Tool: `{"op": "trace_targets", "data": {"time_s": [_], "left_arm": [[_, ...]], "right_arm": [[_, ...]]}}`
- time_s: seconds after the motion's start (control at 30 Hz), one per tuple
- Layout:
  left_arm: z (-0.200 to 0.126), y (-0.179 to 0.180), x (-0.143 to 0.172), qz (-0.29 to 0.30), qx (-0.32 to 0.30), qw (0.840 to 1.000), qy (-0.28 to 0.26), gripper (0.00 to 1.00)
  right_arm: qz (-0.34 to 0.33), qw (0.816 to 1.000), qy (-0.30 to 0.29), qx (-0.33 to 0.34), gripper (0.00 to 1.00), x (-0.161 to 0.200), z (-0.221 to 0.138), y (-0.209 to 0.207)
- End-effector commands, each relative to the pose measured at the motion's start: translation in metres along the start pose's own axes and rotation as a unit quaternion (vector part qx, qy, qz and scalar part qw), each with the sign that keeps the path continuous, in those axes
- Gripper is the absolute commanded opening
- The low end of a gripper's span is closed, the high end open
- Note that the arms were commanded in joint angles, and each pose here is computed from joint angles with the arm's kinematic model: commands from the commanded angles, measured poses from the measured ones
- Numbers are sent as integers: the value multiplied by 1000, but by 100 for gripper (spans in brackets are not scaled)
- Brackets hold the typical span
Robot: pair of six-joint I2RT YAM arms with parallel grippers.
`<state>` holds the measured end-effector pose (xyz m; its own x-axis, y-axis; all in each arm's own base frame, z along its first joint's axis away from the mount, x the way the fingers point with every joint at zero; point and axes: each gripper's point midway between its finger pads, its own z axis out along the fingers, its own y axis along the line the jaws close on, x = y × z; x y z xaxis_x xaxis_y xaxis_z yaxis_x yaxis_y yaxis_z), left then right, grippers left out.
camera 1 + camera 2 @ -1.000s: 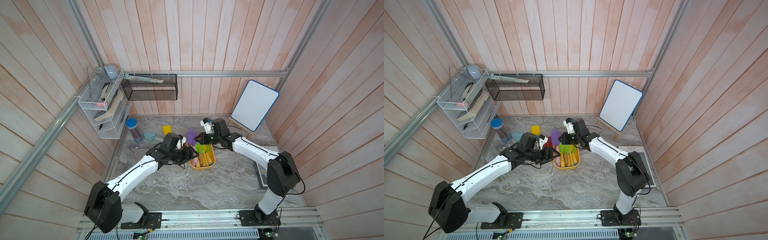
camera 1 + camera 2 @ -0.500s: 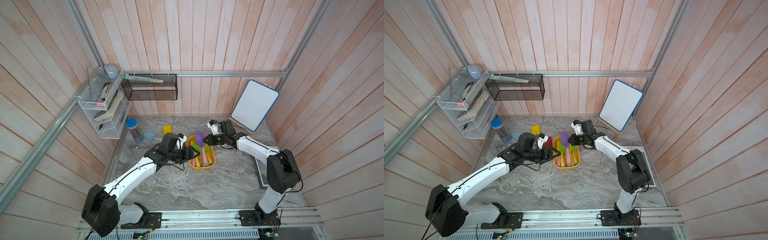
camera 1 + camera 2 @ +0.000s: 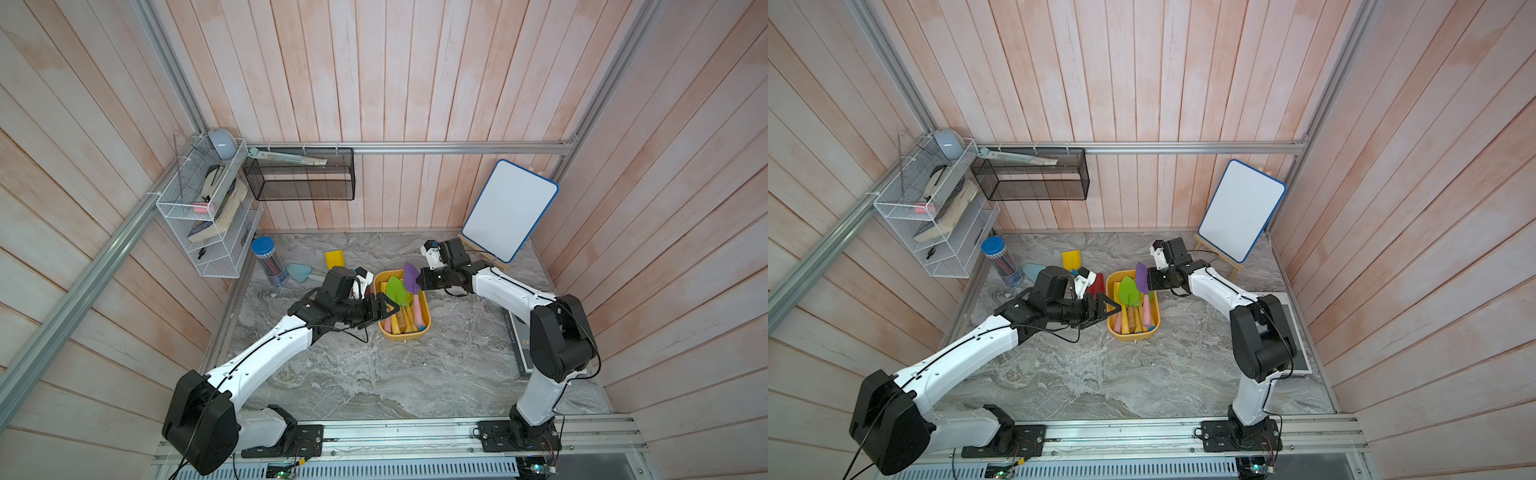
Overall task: Put the shovel into the storage box
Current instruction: Place the shovel in the storage box.
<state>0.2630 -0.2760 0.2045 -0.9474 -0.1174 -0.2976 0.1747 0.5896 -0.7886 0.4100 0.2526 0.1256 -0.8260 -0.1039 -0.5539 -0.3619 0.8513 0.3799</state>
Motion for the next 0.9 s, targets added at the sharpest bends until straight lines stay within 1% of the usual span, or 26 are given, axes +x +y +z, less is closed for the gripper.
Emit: {"op": "trace_targets", "data": {"time_s": [0.0, 0.17, 0.37, 0.87], "left_arm": [[-5, -3, 2, 19, 4, 1000, -3, 73], [-5, -1, 3, 18, -1, 1000, -3, 73], [-6, 0, 4, 17, -4, 1000, -3, 73], [-7, 0, 4, 19, -7, 1000, -5, 73]], "right_arm": [[7, 999, 1, 32, 0, -4, 3, -12], [10, 999, 4, 53, 0, -2, 6, -20], [14, 998, 11, 58, 0, 0, 11, -24], [7, 999, 26, 39, 0, 6, 28, -8]]}}
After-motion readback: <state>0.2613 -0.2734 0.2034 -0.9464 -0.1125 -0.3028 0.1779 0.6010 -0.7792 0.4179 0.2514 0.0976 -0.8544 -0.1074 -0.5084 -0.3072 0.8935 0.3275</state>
